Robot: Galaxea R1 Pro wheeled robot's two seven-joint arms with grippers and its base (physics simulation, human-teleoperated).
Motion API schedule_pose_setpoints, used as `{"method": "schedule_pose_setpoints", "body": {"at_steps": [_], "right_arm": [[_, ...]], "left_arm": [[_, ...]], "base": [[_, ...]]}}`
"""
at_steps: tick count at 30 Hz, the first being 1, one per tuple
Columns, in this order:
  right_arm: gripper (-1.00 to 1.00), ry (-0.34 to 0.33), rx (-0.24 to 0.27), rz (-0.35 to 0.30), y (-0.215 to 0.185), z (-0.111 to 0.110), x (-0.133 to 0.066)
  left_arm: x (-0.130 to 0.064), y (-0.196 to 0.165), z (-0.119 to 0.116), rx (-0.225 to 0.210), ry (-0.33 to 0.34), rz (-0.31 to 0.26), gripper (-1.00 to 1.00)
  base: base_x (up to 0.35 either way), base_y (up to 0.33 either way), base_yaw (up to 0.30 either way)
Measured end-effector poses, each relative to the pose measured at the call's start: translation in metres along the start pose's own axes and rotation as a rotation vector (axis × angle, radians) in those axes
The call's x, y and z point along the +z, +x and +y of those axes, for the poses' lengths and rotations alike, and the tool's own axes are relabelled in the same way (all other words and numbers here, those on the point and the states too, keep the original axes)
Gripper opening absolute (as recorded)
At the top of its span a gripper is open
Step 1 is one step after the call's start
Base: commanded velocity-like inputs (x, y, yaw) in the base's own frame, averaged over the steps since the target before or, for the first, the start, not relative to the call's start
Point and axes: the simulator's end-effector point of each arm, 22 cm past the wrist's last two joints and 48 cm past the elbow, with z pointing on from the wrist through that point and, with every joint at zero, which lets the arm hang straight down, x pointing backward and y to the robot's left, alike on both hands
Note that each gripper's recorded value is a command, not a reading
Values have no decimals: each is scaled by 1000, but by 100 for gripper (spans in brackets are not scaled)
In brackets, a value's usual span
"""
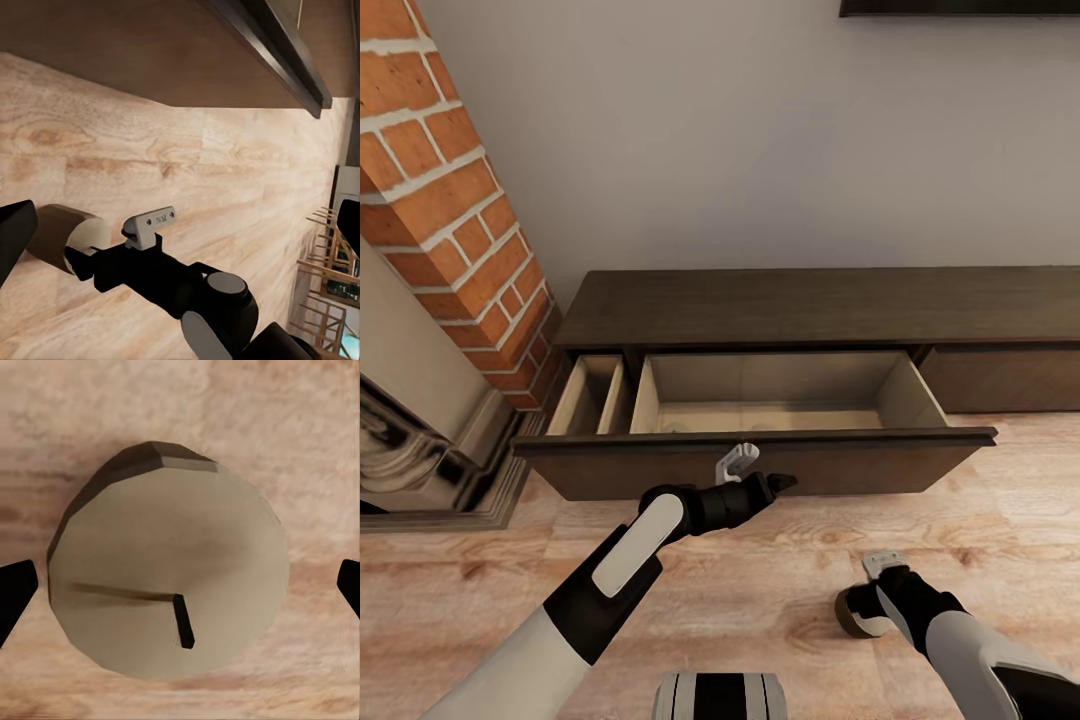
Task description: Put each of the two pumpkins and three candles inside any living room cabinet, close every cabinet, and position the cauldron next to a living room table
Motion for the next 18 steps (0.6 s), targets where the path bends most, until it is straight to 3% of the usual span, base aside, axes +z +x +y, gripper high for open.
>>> {"method": "schedule_pose_setpoints", "body": {"at_steps": [11,18], "right_arm": [[100,-7,9,9,5,-3,5],[100,-35,19,-53,-9,4,4]], "left_arm": [[3,2,4,-7,-1,7,100],[3,2,3,-6,1,6,100]], "base": [[0,0,0],[0,0,0]]}}
